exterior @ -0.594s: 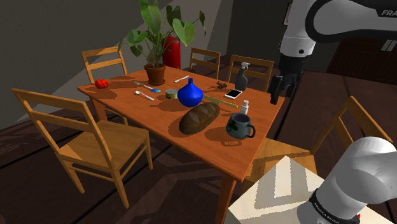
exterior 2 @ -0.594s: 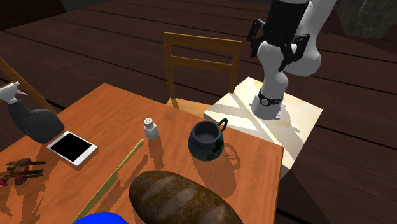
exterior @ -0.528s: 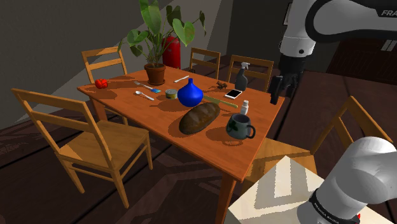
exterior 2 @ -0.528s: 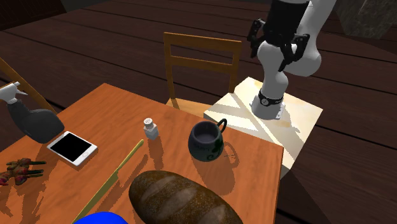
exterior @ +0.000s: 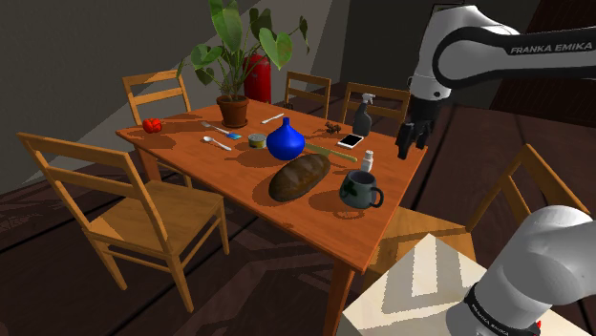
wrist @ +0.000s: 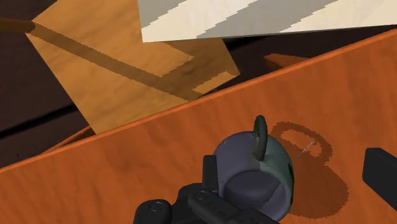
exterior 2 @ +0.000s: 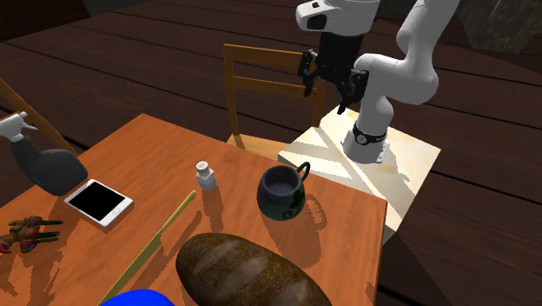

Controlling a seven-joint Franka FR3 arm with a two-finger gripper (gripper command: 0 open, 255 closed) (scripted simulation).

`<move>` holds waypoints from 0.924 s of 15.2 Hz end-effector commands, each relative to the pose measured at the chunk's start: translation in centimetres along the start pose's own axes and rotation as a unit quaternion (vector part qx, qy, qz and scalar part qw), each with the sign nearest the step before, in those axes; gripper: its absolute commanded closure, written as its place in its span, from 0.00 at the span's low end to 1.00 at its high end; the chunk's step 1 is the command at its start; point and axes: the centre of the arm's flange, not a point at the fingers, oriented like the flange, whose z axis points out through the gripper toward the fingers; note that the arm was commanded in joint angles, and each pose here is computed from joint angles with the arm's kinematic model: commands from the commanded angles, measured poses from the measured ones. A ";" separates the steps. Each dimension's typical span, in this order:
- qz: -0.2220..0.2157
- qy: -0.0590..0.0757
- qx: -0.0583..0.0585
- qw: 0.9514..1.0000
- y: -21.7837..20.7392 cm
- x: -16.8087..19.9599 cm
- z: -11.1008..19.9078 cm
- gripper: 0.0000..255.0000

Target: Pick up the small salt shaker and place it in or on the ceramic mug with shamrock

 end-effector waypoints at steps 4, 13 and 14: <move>-0.029 0.012 -0.004 1.000 3.9 3.5 3.6 0.00; -0.079 0.032 -0.009 0.996 10.5 10.6 9.7 0.00; -0.084 0.034 -0.010 0.996 11.1 11.5 10.4 0.00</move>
